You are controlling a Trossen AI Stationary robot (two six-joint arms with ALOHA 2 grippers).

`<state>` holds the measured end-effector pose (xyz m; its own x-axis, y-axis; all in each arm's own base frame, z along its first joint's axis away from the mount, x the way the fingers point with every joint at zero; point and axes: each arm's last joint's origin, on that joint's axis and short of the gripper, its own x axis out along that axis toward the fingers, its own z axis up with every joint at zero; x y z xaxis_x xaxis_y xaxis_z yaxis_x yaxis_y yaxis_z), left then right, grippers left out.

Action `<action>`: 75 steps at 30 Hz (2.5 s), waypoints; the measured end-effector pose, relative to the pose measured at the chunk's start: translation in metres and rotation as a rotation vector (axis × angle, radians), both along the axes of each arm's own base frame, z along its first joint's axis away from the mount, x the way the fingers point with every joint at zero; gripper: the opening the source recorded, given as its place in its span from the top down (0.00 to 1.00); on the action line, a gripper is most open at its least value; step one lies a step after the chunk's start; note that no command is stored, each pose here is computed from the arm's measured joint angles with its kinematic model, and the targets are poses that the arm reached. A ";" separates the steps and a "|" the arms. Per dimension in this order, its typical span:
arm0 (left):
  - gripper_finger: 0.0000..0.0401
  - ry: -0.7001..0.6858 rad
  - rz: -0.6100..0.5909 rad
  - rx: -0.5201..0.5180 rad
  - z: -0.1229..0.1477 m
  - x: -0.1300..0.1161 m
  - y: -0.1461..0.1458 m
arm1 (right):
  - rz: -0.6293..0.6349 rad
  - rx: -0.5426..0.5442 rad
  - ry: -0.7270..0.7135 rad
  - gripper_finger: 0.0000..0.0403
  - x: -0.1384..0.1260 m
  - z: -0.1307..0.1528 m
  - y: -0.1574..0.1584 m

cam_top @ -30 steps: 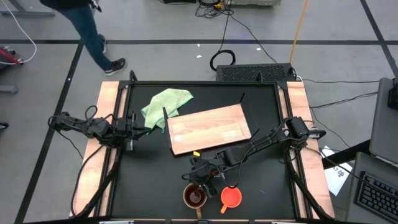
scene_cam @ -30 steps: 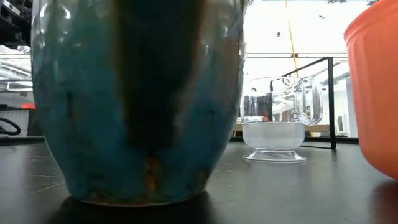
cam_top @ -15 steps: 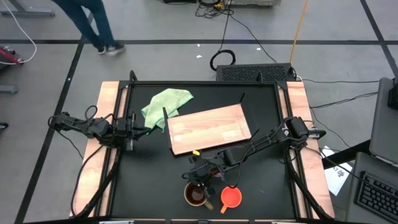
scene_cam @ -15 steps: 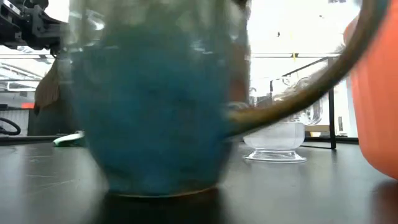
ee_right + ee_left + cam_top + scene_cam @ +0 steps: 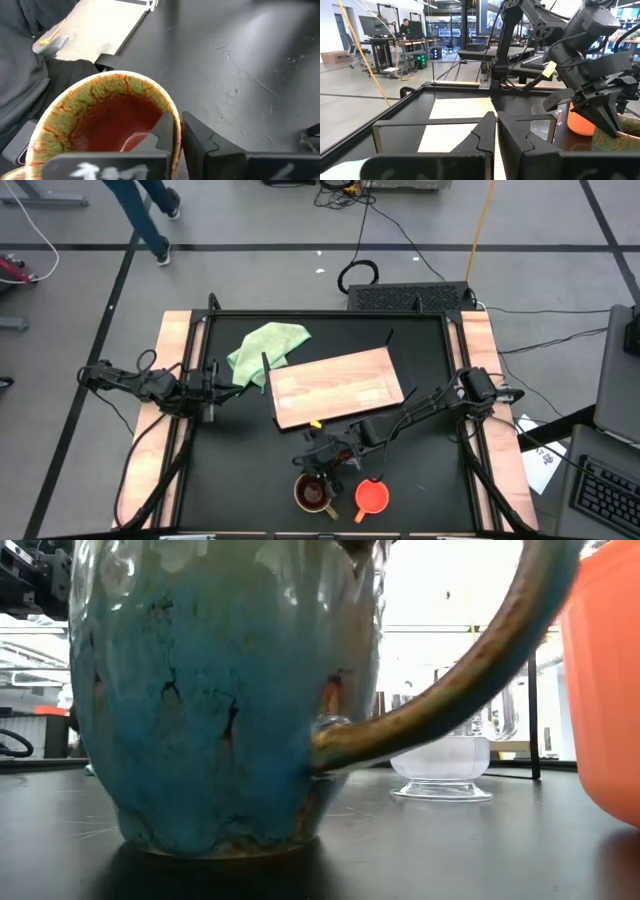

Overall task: Stack small to large cups/mugs on shelf
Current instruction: Put the brown mug on the shelf

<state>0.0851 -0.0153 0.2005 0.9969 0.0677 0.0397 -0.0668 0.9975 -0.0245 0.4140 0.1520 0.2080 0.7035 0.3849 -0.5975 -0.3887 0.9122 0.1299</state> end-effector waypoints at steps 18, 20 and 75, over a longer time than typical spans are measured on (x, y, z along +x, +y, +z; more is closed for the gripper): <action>0.95 0.020 0.000 0.007 -0.002 0.000 0.000 | -0.120 0.051 -0.017 0.99 -0.011 0.049 -0.045; 0.95 0.025 0.000 0.008 -0.002 0.000 0.000 | -0.135 0.057 -0.020 0.99 -0.012 0.054 -0.051; 0.95 0.042 0.001 0.020 -0.004 0.000 0.000 | -0.279 0.106 -0.301 0.99 -0.111 0.089 -0.141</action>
<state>0.0852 -0.0153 0.1964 0.9977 0.0679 -0.0008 -0.0679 0.9977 -0.0018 0.3028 0.0110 0.2971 0.9265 0.2032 -0.3166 -0.1637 0.9755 0.1472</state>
